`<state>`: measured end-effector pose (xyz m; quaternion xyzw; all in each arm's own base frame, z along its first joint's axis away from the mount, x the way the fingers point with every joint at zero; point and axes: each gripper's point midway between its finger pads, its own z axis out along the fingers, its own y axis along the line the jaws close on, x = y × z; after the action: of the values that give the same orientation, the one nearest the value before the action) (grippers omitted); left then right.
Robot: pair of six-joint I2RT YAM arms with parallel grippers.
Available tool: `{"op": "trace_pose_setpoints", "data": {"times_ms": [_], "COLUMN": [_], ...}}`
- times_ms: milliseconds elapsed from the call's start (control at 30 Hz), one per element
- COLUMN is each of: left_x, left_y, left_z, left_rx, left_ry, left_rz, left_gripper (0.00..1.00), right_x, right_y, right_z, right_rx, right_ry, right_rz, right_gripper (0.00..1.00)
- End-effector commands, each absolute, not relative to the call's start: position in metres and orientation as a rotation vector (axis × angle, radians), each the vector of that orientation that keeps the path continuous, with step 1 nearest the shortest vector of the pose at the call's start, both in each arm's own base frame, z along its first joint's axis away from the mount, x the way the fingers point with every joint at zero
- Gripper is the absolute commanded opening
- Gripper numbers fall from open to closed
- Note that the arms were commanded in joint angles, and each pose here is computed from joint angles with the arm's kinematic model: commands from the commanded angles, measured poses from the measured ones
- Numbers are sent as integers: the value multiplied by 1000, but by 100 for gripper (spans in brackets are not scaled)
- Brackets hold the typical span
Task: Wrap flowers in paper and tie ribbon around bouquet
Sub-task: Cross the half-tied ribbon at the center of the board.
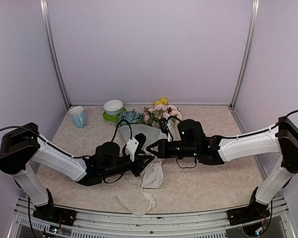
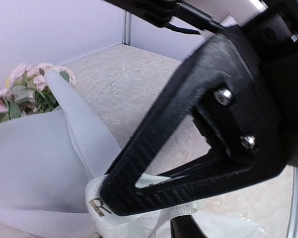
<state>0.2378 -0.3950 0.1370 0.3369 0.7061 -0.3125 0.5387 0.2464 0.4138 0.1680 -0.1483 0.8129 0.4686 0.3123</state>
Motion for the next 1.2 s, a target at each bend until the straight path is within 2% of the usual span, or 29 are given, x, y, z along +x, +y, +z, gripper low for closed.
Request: {"op": "trace_pose_setpoints", "data": {"times_ms": [0, 67, 200, 233, 300, 367, 433, 500, 633, 733, 900, 1167], "left_x": [242, 241, 234, 232, 228, 223, 219, 219, 232, 239, 240, 235], "left_y": [-397, -392, -386, -384, -382, -378, -371, -367, -366, -369, -372, -369], "left_z": [139, 139, 139, 136, 131, 128, 126, 125, 120, 112, 106, 96], "left_rx": [789, 777, 802, 822, 864, 891, 908, 917, 910, 921, 949, 992], "left_ry": [1674, 1674, 1682, 1696, 1742, 1782, 1806, 1824, 1886, 1924, 1942, 1952], "left_rz": [-720, -722, -752, -757, -766, -772, -779, -801, -839, -858, -894, -915], "left_gripper": [11, 1, 0, 0, 0, 0, 0, 0, 0, 0, 0, 0], "right_x": [246, 244, 240, 239, 237, 240, 250, 256, 266, 275, 277, 273], "right_y": [410, 409, 406, 405, 401, 390, 374, 369, 386, 393, 397, 394], "right_z": [169, 168, 164, 164, 169, 174, 173, 164, 142, 128, 116, 93], "right_rx": [-383, -379, -389, -414, -503, -551, -575, -642, -935, -1090, -1208, -1291], "right_ry": [2130, 2128, 2145, 2147, 2142, 2144, 2158, 2186, 2267, 2277, 2292, 2369], "right_rz": [1254, 1266, 1277, 1272, 1271, 1275, 1291, 1280, 1172, 1113, 1141, 1157], "right_gripper": [0, 0, 0, 3, 25, 34, 32, 25, 18, 18, 29, 27]}}
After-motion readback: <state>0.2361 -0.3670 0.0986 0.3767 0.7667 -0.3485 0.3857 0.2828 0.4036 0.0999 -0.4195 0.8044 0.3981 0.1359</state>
